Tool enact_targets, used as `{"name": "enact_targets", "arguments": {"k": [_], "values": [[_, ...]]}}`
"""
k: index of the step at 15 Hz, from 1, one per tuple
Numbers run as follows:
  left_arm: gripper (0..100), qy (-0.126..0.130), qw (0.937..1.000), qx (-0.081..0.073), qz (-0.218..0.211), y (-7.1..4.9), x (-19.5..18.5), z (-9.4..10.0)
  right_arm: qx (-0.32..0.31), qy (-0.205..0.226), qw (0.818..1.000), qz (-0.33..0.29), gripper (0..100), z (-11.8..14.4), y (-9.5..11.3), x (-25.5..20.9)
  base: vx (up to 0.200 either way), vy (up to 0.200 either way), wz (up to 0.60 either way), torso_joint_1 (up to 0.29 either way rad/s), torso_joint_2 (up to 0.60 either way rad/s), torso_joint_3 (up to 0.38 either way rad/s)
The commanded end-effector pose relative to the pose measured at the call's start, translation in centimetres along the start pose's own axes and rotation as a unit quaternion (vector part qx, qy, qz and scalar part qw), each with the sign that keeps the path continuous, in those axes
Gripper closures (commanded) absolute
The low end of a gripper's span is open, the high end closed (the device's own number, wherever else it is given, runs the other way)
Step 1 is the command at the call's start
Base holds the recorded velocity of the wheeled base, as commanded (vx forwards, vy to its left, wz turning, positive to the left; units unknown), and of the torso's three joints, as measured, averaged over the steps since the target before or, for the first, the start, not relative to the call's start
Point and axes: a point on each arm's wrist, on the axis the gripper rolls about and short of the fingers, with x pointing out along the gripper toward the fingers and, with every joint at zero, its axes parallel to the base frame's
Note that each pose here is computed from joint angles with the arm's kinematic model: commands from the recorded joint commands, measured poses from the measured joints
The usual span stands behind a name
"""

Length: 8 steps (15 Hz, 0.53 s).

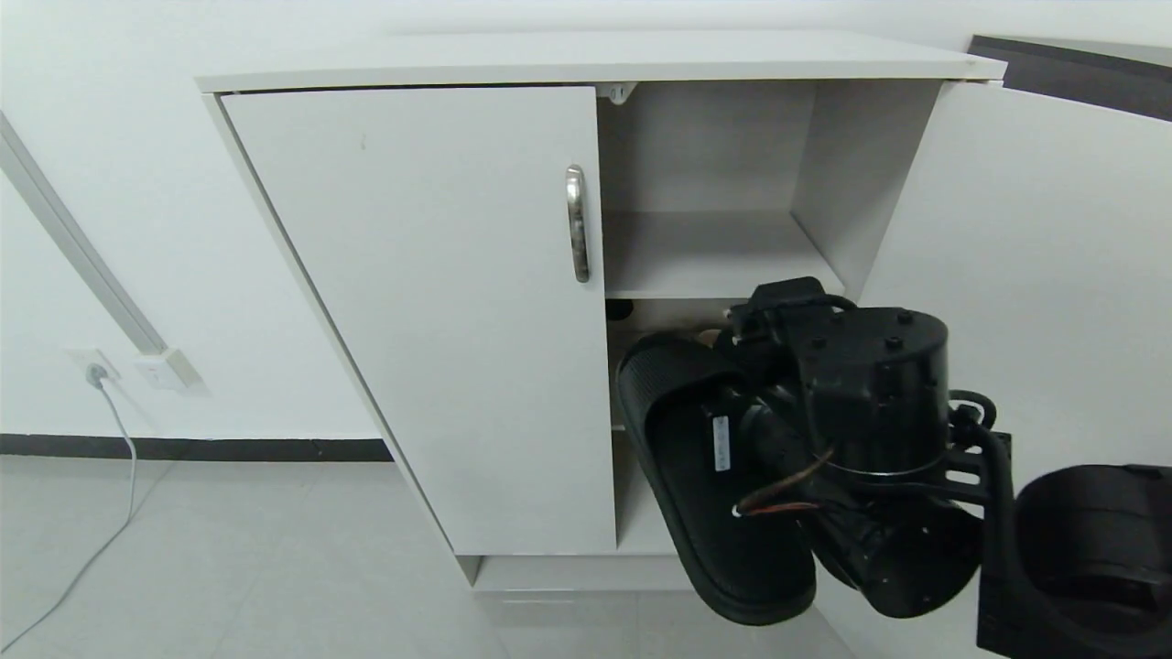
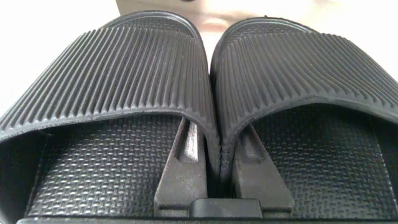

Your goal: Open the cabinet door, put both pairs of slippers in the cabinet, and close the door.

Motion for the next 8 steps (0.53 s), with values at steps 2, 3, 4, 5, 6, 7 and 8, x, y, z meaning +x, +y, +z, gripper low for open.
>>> {"name": "enact_targets", "arguments": {"k": [2, 3, 4, 5, 6, 7, 8], "values": [[100, 0.0, 1.0, 0.0, 0.0, 0.0, 0.0, 0.0, 0.032, -0.006, 0.998, -0.055, 100, 2.6, 1.3, 2.0, 0.0, 0.0, 0.0, 0.0, 0.0, 0.0], [100, 0.0, 1.0, 0.0, 0.0, 0.0, 0.0, 0.0, 0.032, 0.008, 0.996, -0.078, 100, 3.3, 1.1, 2.4, 0.0, 0.0, 0.0, 0.0, 0.0, 0.0], [100, 0.0, 1.0, 0.0, 0.0, 0.0, 0.0, 0.0, 0.031, 0.011, 0.996, -0.085, 100, 3.8, 0.8, 2.6, 0.0, 0.0, 0.0, 0.0, 0.0, 0.0], [100, 0.0, 1.0, 0.0, 0.0, 0.0, 0.0, 0.0, 0.034, 0.009, 0.995, -0.092, 100, 4.2, 0.5, 2.7, 0.0, 0.0, 0.0, 0.0, 0.0, 0.0], [100, 0.0, 1.0, 0.0, 0.0, 0.0, 0.0, 0.0, 0.035, 0.007, 0.994, -0.099, 100, 4.6, 0.3, 2.8, 0.0, 0.0, 0.0, 0.0, 0.0, 0.0], [100, 0.0, 1.0, 0.0, 0.0, 0.0, 0.0, 0.0, 0.036, 0.006, 0.994, -0.1, 100, 4.6, 0.2, 2.8, 0.0, 0.0, 0.0, 0.0, 0.0, 0.0], [100, 0.001, 1.0, 0.0, 0.0, 0.0, 0.0, 0.0, 0.035, 0.007, 0.994, -0.099, 100, 4.6, 0.3, 2.8, 0.0, 0.0, 0.0, 0.0, 0.0, 0.0]]}}
